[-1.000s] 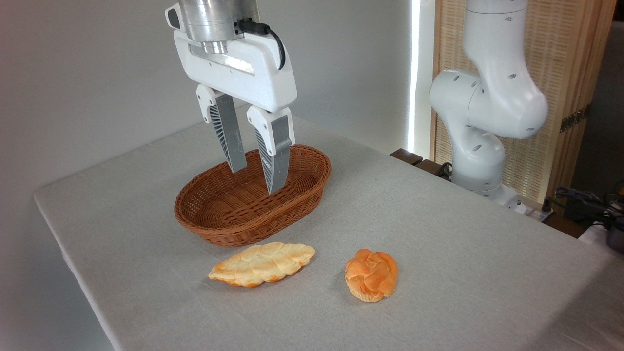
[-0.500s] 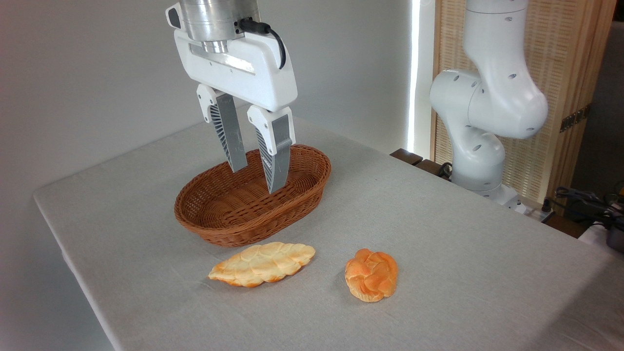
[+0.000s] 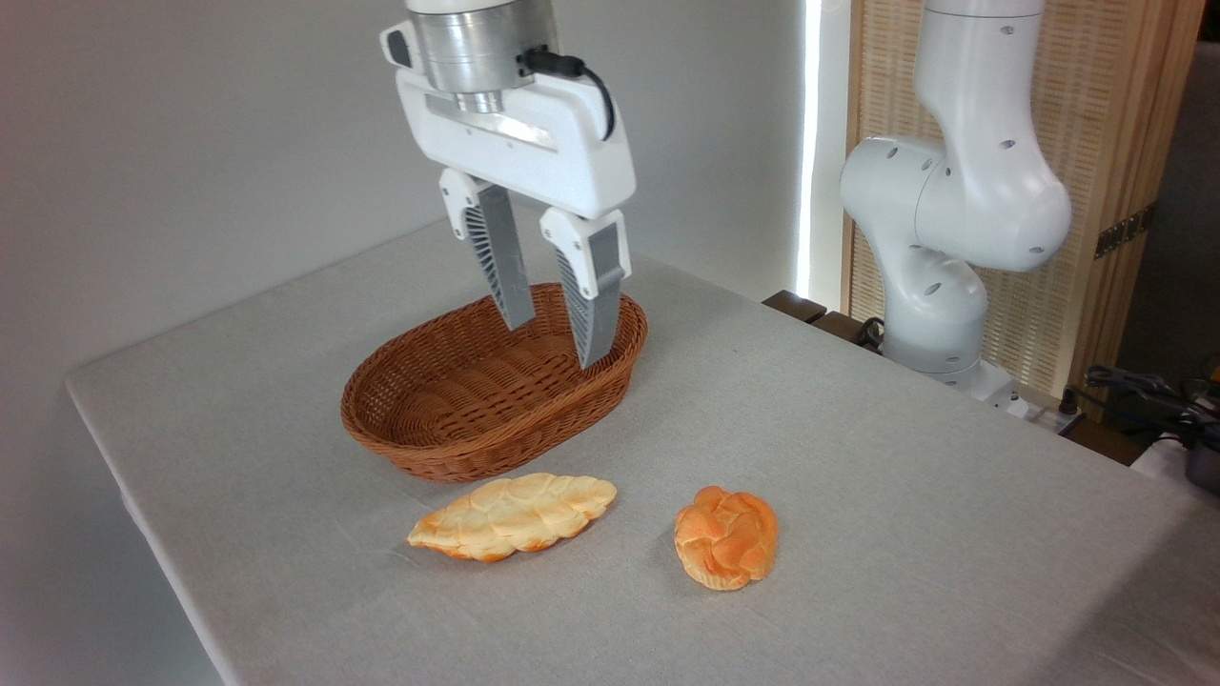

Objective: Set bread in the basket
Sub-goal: 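Move the open gripper over the round orange bun and lower it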

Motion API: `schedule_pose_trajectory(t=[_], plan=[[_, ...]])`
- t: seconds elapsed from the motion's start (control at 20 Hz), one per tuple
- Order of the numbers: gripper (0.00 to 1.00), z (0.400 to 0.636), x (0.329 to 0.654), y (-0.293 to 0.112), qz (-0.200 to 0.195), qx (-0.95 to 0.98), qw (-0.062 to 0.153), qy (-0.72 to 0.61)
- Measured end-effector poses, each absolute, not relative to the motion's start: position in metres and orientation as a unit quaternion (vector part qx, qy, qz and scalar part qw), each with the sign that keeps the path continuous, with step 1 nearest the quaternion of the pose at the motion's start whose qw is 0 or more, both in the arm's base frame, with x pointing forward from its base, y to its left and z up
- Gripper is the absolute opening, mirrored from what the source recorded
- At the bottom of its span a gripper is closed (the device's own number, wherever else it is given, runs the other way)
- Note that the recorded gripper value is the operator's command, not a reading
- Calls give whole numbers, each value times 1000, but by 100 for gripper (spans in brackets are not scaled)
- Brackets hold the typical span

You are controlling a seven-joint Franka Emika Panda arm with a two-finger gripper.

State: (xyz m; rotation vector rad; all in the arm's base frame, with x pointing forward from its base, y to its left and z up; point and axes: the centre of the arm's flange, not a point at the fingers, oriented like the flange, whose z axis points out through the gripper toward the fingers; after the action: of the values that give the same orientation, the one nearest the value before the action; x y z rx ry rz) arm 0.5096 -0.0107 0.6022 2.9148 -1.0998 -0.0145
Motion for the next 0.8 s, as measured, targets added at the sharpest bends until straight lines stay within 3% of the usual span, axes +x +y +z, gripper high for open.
schedule_pose_trajectory(t=[0.35, 0.55, 0.8], plan=[[100, 565, 449, 4, 32, 923, -1, -385], [100, 533, 427, 50, 2, 906, -44, -422], [100, 501, 426, 63, 8, 901, -65, -430]])
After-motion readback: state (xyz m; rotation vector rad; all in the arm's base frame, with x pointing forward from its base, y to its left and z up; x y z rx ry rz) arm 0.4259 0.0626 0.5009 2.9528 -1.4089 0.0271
